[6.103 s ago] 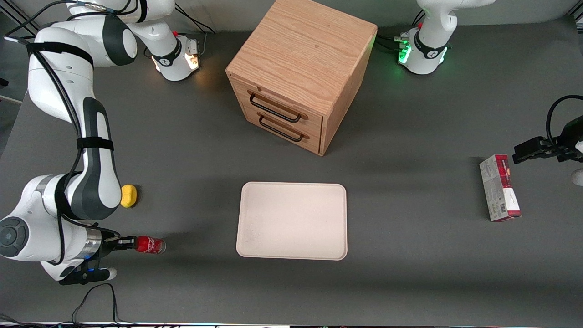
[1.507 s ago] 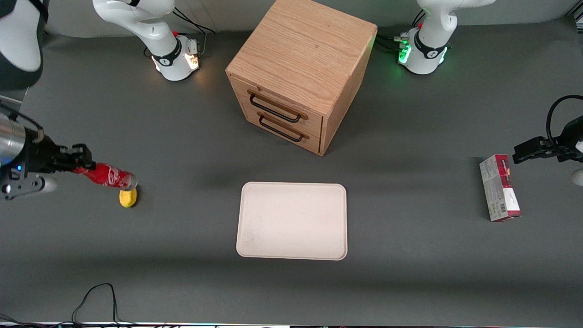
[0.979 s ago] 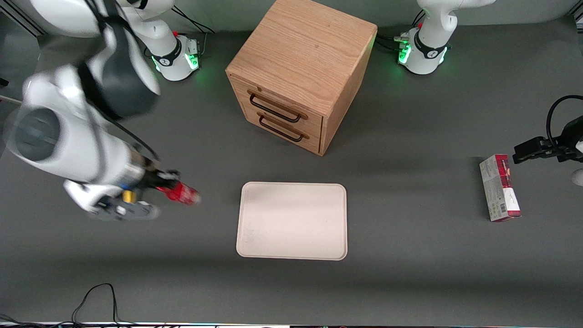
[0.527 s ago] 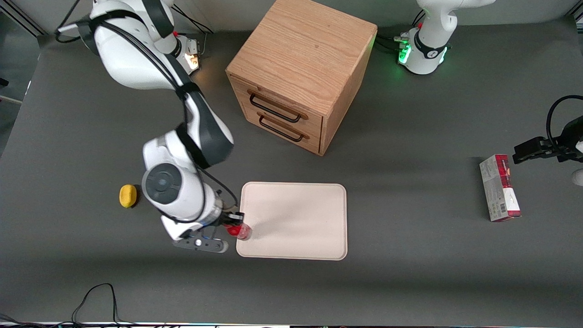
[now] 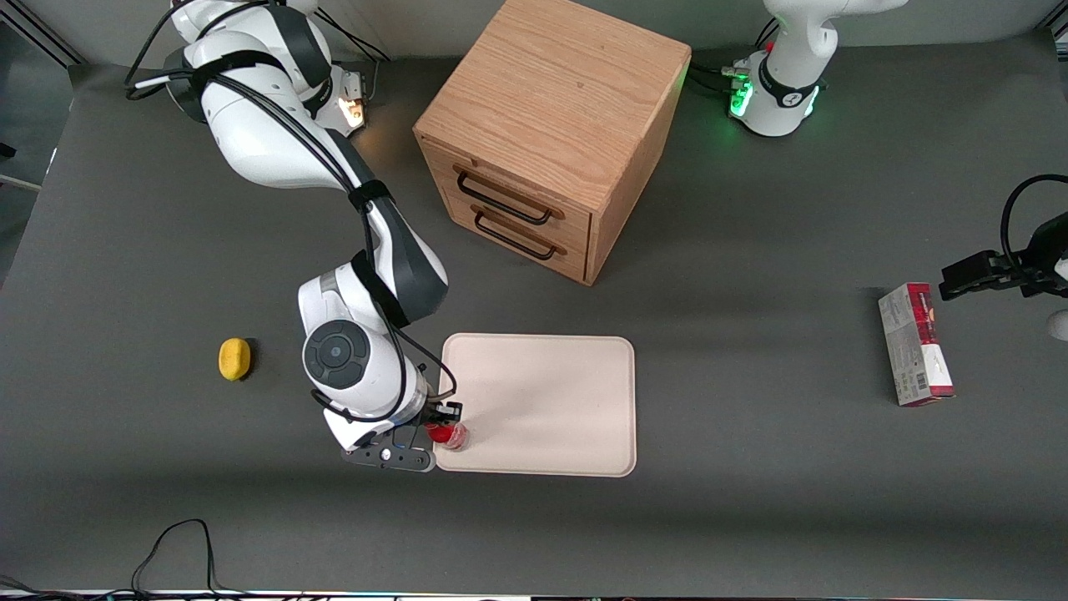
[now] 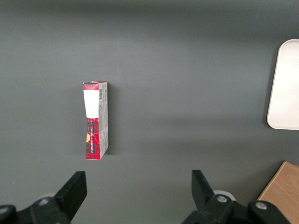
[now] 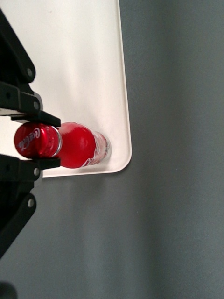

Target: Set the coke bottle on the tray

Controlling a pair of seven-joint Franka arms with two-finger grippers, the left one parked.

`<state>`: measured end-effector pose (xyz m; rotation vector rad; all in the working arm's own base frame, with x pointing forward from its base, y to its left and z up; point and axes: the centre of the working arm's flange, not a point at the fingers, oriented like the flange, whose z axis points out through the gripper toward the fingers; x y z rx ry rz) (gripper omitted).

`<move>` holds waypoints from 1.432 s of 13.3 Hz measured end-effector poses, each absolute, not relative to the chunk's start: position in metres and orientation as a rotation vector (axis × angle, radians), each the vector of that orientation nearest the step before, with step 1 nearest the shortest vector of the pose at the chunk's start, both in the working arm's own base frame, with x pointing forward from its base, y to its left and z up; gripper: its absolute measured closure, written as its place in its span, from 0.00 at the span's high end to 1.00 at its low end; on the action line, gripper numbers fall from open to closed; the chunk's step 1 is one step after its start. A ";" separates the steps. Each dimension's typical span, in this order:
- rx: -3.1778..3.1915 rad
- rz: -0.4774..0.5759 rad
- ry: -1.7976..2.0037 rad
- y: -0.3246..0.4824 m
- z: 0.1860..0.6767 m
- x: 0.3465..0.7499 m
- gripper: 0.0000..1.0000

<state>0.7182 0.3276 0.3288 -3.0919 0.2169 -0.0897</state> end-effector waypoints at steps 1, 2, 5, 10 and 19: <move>-3.092 -0.090 0.217 0.328 0.329 0.718 0.31; -3.092 -0.090 0.217 0.328 0.329 0.718 0.31; -3.090 -0.098 0.216 0.328 0.332 0.719 0.60; -3.082 -0.120 0.218 0.326 0.351 0.720 1.00; -3.114 0.044 -0.007 0.153 0.494 0.630 1.00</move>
